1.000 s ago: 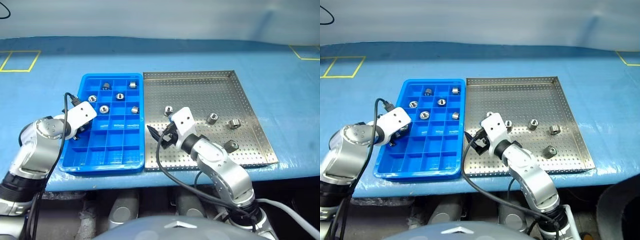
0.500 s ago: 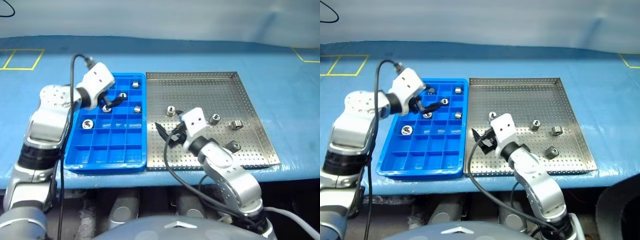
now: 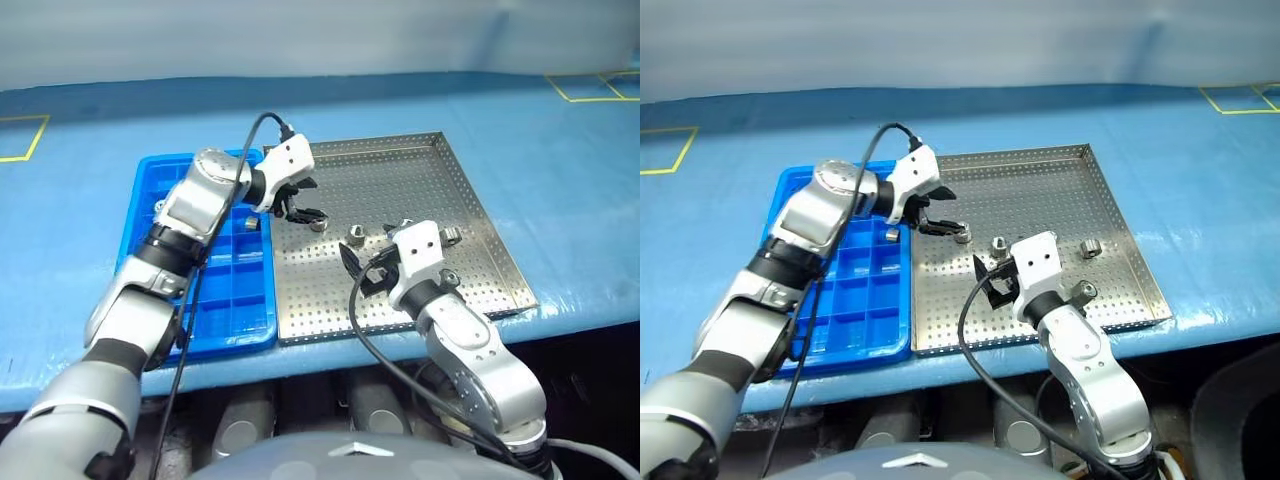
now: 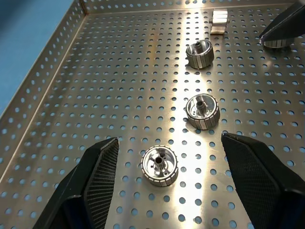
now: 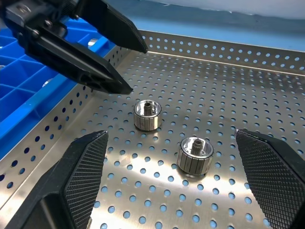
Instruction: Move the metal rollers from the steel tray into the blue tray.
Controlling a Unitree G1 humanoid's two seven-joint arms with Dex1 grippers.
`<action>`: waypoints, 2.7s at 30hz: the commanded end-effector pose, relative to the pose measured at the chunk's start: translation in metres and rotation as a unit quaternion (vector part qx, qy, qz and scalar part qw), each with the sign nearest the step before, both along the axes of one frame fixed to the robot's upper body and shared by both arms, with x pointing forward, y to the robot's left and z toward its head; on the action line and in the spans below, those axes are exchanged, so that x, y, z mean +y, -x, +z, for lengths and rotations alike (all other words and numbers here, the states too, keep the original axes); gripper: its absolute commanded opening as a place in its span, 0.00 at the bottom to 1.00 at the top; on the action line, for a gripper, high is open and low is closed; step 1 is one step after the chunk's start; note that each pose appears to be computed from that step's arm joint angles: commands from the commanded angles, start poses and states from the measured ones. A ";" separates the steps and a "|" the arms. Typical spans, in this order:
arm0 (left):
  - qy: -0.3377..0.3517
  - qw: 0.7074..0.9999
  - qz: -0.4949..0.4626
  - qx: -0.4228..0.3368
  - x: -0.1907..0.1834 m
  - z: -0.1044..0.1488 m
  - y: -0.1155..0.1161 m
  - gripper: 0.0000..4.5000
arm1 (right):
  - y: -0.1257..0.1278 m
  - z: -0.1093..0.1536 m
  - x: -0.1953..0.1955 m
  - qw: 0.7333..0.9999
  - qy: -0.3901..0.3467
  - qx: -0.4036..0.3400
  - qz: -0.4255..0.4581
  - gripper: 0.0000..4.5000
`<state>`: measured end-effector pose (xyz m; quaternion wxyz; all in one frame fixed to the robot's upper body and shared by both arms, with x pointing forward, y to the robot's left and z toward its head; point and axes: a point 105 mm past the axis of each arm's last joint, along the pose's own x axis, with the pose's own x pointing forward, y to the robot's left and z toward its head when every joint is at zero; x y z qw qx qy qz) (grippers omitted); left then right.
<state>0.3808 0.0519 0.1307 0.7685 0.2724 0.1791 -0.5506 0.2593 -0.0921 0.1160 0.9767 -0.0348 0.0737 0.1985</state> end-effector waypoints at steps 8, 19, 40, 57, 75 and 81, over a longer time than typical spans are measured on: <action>-0.050 0.998 0.017 -0.036 -0.007 -0.025 -0.026 0.84 | 0.007 0.012 -0.001 1.000 -0.009 -0.026 -0.013 1.00; -0.072 0.997 0.034 0.004 -0.002 -0.054 -0.024 0.70 | 0.006 0.011 -0.003 0.999 -0.005 -0.026 -0.018 1.00; 0.027 0.974 0.177 -0.138 0.118 0.046 0.030 0.38 | -0.006 -0.011 0.033 0.992 0.023 0.007 0.124 1.00; -0.016 0.939 0.341 -0.050 0.170 0.001 0.143 0.38 | 0.001 -0.001 0.103 0.943 0.021 -0.037 0.329 1.00; -0.045 0.945 0.323 -0.013 0.160 -0.028 0.125 0.38 | 0.008 -0.001 0.108 0.944 0.016 -0.039 0.329 1.00; -0.035 0.957 0.286 0.009 0.151 -0.026 0.126 0.83 | 0.007 0.001 0.098 0.954 0.014 -0.042 0.298 1.00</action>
